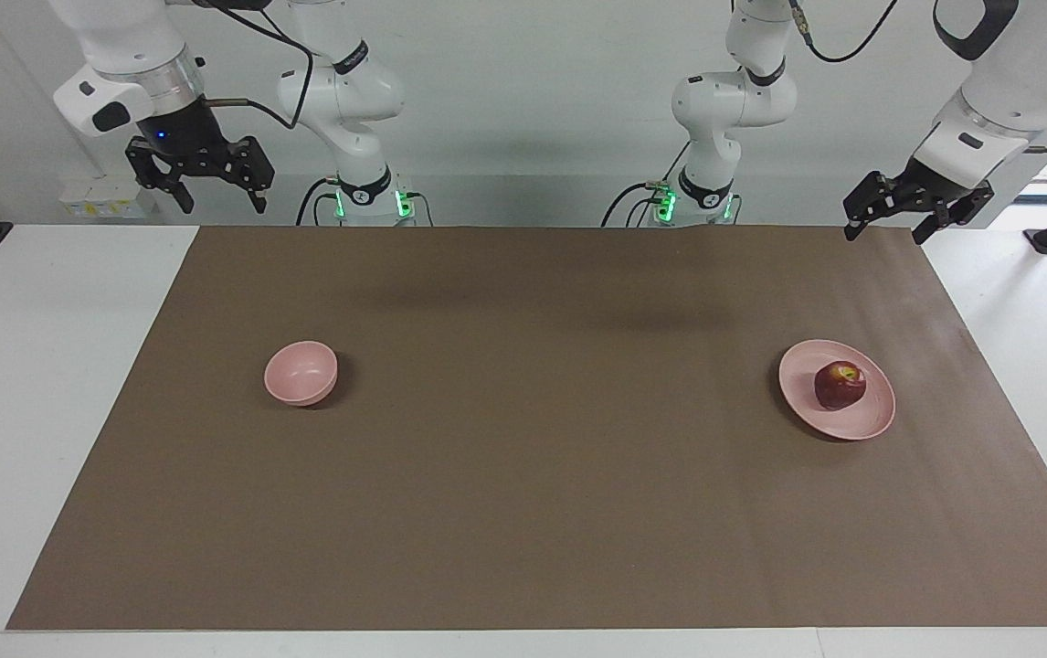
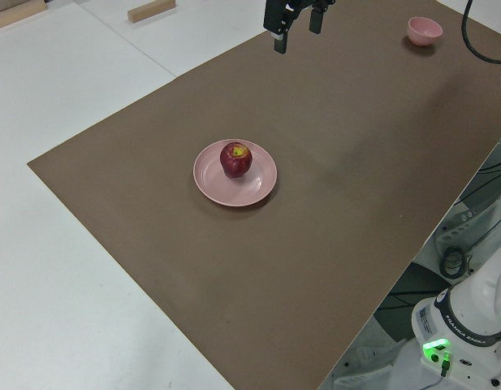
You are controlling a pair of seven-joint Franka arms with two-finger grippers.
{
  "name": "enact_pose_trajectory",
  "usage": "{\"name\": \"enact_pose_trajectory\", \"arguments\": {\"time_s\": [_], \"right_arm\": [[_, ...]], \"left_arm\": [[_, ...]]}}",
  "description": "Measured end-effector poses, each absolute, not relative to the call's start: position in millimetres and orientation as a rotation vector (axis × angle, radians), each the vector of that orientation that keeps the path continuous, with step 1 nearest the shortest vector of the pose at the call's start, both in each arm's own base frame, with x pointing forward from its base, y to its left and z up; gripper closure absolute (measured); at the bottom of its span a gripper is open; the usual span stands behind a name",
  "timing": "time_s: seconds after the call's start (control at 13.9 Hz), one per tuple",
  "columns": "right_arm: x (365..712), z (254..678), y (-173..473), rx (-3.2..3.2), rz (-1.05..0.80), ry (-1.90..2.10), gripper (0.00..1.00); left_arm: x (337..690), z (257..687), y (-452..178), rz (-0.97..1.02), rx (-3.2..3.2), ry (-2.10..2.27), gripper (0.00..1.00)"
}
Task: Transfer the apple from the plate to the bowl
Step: 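Reach the left gripper down to the red apple on the plate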
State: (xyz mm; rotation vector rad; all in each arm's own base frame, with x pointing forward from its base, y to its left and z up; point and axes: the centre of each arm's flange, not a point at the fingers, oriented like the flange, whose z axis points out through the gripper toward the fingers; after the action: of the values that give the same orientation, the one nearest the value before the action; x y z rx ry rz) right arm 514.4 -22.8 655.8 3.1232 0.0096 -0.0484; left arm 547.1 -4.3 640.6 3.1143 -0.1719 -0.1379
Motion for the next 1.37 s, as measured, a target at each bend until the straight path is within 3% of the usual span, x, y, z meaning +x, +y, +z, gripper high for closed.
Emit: {"name": "enact_pose_trajectory", "arguments": {"time_s": [0.65, 1.37], "right_arm": [[514.1, 655.2, -23.2, 3.123, -0.051, 0.008, 0.00], [512.7, 653.9, -25.5, 3.124, -0.065, 0.001, 0.00]], "left_arm": [[546.5, 618.5, -0.6, -0.169, 3.111, -0.172, 0.00], [565.0, 500.4, 53.3, -0.043, 3.061, -0.593, 0.00]]}}
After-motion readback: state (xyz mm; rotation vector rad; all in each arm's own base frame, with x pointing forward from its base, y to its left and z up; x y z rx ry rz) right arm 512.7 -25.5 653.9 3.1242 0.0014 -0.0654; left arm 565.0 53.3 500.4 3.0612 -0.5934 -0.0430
